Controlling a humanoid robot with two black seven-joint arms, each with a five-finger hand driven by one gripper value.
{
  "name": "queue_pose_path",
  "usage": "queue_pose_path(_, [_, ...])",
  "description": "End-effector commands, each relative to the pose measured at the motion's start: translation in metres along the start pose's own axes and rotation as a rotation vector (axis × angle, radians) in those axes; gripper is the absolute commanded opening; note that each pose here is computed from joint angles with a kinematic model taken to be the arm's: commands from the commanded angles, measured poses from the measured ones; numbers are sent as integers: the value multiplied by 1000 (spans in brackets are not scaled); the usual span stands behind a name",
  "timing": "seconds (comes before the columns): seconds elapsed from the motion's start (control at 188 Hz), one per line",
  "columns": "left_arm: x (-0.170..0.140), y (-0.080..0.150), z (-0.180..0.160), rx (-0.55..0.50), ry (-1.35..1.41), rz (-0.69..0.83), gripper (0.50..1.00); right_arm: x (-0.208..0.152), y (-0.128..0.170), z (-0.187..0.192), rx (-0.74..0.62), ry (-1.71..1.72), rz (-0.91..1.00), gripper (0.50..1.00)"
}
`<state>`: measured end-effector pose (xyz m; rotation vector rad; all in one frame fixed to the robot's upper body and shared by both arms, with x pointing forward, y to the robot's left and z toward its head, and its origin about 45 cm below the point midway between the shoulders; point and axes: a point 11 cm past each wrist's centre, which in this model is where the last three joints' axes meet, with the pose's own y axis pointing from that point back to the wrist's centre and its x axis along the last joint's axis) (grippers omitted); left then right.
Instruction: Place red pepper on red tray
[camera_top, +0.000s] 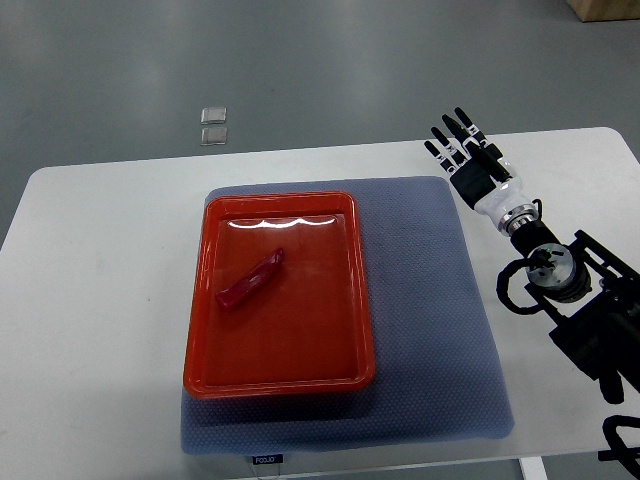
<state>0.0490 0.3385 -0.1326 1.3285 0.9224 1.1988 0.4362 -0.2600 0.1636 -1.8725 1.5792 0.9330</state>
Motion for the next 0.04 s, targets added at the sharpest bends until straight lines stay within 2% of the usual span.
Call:
queue_pose_path(0.0, [1, 0, 0, 0, 0, 4, 1000, 1, 0, 0, -1, 2, 3, 909])
queue_pose_path(0.032, [2, 0, 0, 1, 0, 5, 1000, 1, 0, 0, -1, 2, 4, 909])
